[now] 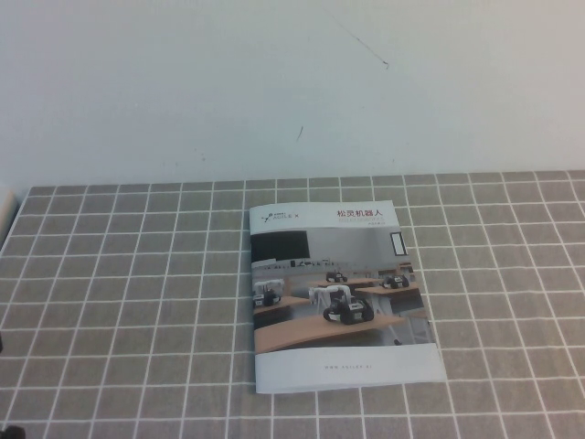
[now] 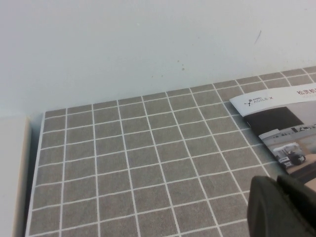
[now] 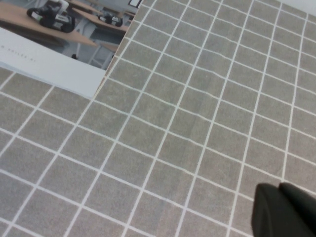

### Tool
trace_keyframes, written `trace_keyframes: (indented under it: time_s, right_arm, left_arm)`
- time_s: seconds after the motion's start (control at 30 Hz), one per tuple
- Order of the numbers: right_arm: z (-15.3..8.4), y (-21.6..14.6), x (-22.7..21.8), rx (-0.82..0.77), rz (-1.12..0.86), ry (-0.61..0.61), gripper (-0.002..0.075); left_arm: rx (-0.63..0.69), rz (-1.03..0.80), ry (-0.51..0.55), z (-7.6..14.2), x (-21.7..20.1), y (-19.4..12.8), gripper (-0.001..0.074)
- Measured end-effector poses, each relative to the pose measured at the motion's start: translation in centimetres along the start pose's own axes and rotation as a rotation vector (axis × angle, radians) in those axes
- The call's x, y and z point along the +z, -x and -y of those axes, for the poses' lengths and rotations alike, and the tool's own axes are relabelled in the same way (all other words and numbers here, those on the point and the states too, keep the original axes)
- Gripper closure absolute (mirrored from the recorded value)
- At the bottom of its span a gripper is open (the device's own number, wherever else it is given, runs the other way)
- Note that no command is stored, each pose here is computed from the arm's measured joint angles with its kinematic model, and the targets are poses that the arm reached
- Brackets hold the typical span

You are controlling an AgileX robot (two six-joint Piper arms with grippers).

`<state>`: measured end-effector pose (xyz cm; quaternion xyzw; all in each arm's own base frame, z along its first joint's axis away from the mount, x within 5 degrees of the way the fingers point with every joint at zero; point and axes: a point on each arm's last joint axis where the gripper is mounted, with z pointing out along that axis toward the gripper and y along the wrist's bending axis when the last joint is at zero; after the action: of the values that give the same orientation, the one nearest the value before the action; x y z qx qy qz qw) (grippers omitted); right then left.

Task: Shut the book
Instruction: 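Close the open booklet and leave it lying on the table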

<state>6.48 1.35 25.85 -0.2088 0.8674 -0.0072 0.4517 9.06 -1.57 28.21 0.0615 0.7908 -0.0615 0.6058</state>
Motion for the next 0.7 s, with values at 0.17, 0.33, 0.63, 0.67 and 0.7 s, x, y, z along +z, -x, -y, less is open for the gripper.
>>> trace_keyframes:
  time_s: [0.17, 0.33, 0.63, 0.67, 0.7]
  right_arm:
    - [0.0, 0.04, 0.0, 0.0, 0.004, 0.0, 0.0729]
    - [0.0, 0.04, 0.0, 0.0, 0.004, 0.0, 0.0729]
    - [-0.01, 0.04, 0.0, 0.002, 0.004, 0.001, 0.0729]
    - [-0.02, 0.0, 0.03, 0.001, 0.003, 0.002, 0.0729]
    - [-0.02, 0.0, 0.03, 0.001, 0.003, 0.002, 0.0729]
  left_arm:
    - [0.0, 0.0, 0.0, 0.0, 0.0, 0.0, 0.0739]
    - [-0.001, 0.0, 0.0, 0.0, 0.0, 0.0, 0.0739]
    - [0.0, 0.008, -0.008, 0.1, -0.13, 0.04, 0.0739]
    - [0.004, 0.02, -0.017, 0.22, -0.31, -0.01, 0.0739]
    - [0.008, 0.034, -0.026, 0.33, -0.54, -0.23, 0.0739]
